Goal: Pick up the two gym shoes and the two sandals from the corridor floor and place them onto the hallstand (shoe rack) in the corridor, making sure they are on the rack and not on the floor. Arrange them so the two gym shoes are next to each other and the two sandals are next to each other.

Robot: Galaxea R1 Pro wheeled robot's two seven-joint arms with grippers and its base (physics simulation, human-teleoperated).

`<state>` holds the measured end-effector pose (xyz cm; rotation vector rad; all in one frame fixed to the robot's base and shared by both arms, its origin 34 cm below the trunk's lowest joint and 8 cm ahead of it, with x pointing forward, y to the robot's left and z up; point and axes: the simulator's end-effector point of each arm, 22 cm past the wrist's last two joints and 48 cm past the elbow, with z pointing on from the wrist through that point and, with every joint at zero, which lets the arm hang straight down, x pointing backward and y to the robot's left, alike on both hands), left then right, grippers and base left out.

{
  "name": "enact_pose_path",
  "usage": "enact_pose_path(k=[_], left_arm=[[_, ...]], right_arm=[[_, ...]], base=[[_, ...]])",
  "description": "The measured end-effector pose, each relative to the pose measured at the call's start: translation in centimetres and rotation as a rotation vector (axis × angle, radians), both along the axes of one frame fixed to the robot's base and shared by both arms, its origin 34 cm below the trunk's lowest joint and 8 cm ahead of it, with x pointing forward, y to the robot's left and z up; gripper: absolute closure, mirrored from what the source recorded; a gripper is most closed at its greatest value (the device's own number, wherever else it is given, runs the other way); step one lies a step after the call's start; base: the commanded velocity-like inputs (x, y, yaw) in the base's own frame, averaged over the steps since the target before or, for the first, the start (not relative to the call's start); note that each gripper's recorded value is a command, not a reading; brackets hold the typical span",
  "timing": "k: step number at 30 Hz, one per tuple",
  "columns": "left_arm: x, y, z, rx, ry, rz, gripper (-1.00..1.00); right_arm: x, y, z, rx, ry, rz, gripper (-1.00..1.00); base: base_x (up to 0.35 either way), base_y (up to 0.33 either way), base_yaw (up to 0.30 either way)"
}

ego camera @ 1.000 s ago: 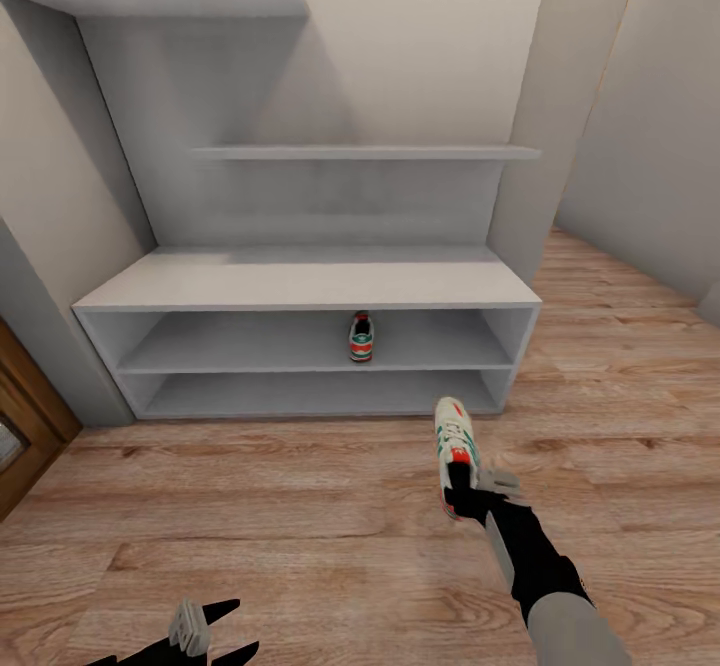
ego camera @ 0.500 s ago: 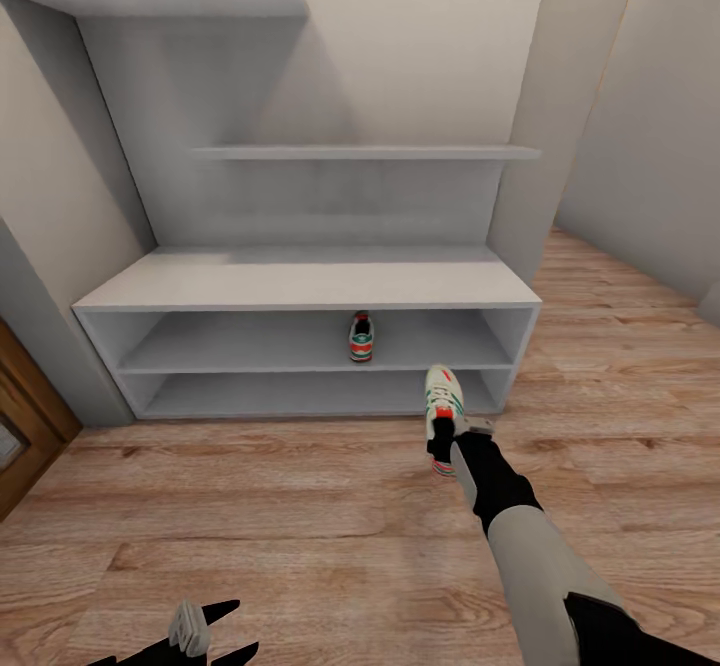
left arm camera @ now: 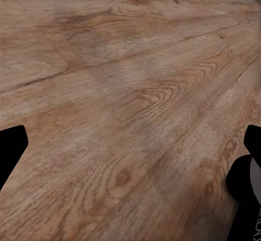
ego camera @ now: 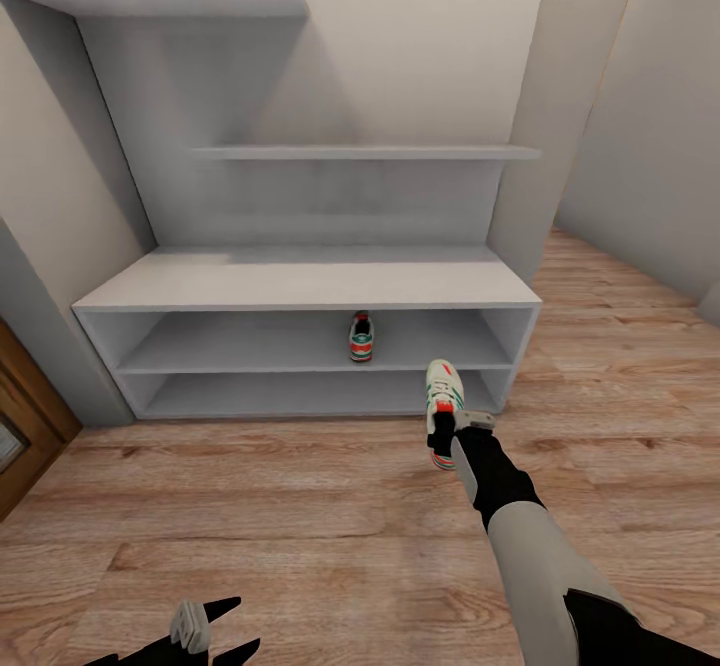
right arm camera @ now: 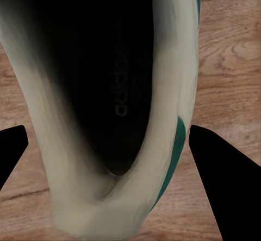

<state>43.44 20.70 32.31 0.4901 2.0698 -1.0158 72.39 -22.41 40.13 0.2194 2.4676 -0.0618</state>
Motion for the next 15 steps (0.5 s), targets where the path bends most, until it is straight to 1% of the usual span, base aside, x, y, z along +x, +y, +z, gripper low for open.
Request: enact_pose_path(k=[6,10,15], left_arm=[[0.08,0.0,0.02,0.001,-0.001,-0.001,-1.0],[0.05,0.0,-0.03,0.001,0.0,-0.001,-1.0],[0.04,0.01,-0.13,0.001,0.002,-0.001,-1.0]], right_arm=[[0.11,-0.08,0.16,-0.001,-0.004,-0.002,1.0],[0.14,-0.11,0.14,-0.001,-0.005,-0.003,1.0],[0.06,-0.1,-0.09,-0.002,0.003,-0.002,1.0]], base=[[0.0,0.0,0.019],[0.0,0.0,0.172],[0.0,0.0,0.235]])
